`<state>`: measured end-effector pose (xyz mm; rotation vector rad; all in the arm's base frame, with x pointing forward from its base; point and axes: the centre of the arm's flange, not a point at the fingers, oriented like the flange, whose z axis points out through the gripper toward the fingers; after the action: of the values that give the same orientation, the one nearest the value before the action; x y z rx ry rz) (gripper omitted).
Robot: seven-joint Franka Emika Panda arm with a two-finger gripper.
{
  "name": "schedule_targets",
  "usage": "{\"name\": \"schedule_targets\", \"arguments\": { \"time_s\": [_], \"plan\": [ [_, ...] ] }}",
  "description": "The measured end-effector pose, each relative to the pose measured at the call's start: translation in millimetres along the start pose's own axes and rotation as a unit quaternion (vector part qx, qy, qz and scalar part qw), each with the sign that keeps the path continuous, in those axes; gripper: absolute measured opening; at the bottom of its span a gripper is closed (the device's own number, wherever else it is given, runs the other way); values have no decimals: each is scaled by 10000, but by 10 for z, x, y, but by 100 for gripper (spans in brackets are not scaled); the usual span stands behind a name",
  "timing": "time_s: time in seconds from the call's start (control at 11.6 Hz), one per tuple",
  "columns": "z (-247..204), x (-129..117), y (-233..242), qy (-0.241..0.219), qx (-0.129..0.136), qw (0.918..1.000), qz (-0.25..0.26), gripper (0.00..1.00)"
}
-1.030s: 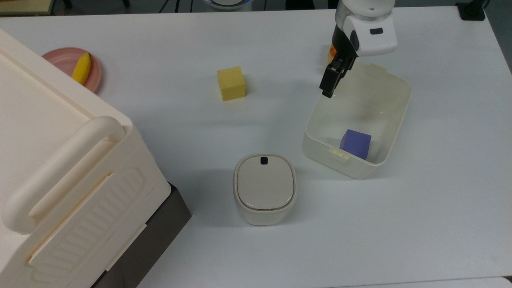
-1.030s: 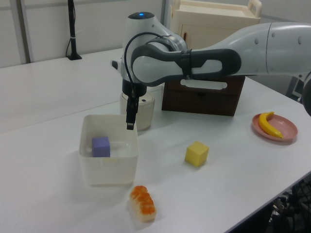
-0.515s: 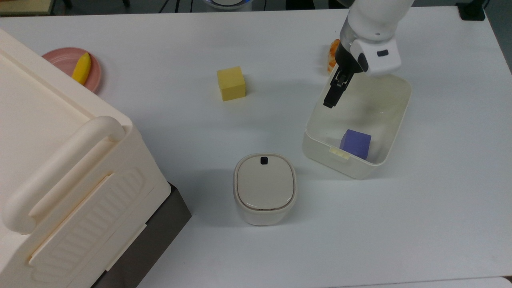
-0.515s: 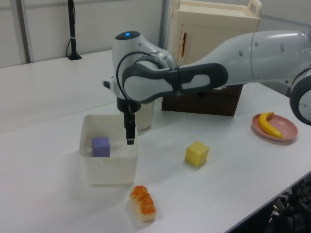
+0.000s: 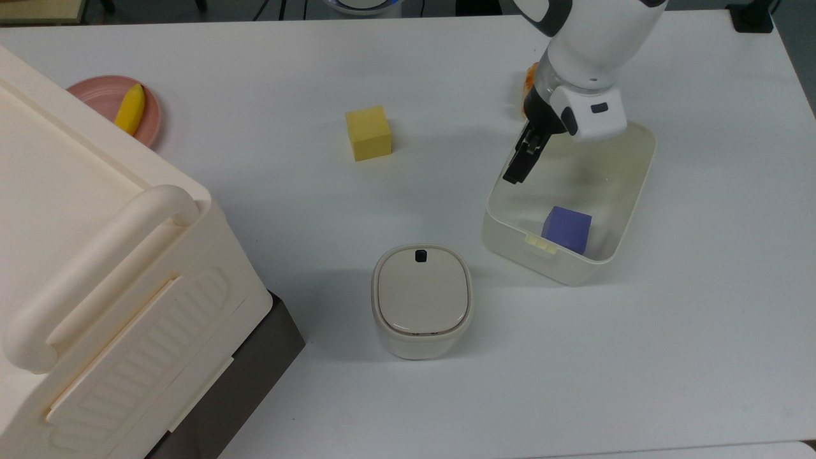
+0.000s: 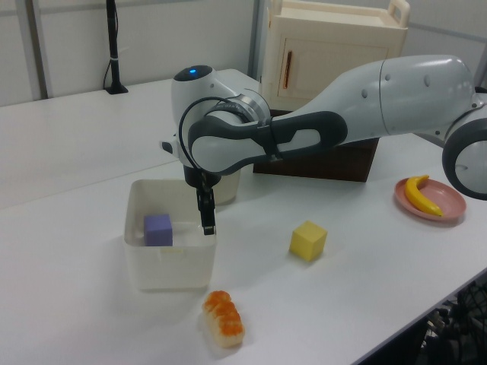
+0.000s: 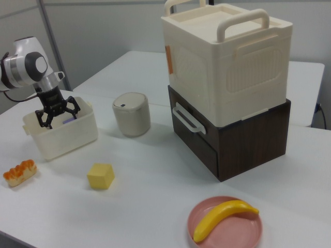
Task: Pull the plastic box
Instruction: 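Lower the gripper into the white plastic box beside its rim, then hook the box rim and drag the box toward the canister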
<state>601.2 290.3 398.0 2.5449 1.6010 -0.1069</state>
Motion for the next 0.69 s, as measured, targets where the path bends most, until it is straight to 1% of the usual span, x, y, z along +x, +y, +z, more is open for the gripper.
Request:
{"name": "schedule_targets", "arguments": {
  "time_s": [0.17, 0.34, 0.52, 0.69],
  "plan": [
    [81, -77, 53, -120, 10, 9999, 32, 100],
    [182, -128, 40, -218, 73, 9997, 29, 100],
    [197, -184, 12, -291, 86, 9995, 27, 100],
    [156, -303, 32, -408, 105, 9991, 93, 100]
  ]
}}
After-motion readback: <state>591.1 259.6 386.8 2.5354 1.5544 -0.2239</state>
